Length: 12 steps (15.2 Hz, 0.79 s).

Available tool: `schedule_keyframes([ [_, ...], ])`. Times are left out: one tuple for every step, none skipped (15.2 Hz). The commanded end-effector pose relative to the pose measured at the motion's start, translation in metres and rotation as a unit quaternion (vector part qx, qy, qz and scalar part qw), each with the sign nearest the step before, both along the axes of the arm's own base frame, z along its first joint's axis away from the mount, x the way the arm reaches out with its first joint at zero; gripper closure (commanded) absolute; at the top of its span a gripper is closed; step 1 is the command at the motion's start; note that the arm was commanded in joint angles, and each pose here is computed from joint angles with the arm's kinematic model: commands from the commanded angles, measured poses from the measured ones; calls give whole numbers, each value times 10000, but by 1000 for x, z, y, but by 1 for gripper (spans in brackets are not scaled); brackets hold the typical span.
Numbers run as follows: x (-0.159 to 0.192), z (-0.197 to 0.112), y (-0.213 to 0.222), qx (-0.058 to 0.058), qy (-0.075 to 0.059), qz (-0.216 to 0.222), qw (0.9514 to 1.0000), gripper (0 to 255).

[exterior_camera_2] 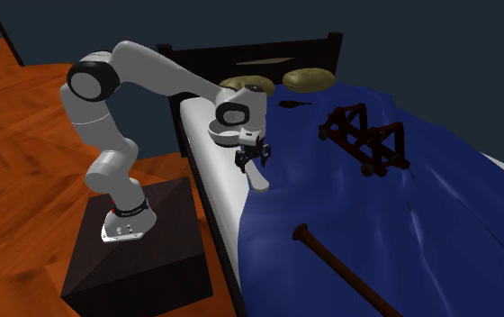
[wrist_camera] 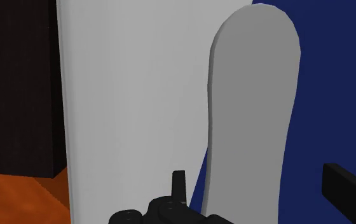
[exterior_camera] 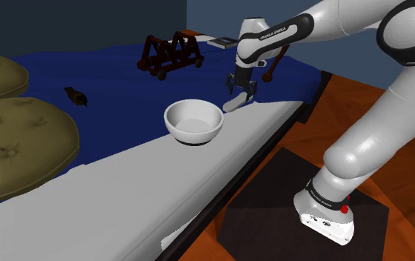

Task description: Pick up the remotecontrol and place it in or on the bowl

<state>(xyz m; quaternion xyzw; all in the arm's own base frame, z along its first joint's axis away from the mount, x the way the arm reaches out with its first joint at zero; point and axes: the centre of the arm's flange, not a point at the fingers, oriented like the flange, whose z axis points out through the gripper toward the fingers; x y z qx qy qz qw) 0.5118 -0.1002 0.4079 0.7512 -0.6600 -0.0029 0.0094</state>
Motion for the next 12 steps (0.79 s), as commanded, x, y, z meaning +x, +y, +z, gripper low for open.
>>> schedule_keyframes([
  [0, -10, 0, 0, -3, -11, 10000, 0],
  [0, -16, 0, 0, -3, -11, 10000, 0],
  [0, -19, 0, 0, -3, -11, 10000, 0],
  [0, -19, 0, 0, -3, -11, 10000, 0],
  [0, -19, 0, 0, -3, -11, 10000, 0],
  [0, -19, 0, 0, -3, -11, 10000, 0],
  [0, -19, 0, 0, -3, -11, 10000, 0],
  [0, -19, 0, 0, -3, -11, 10000, 0],
  [0, -19, 0, 0, -3, -11, 10000, 0],
  [0, -19, 0, 0, -3, -11, 10000, 0],
  [0, -19, 0, 0, -3, -11, 10000, 0],
  [0, -19, 0, 0, -3, -11, 10000, 255],
])
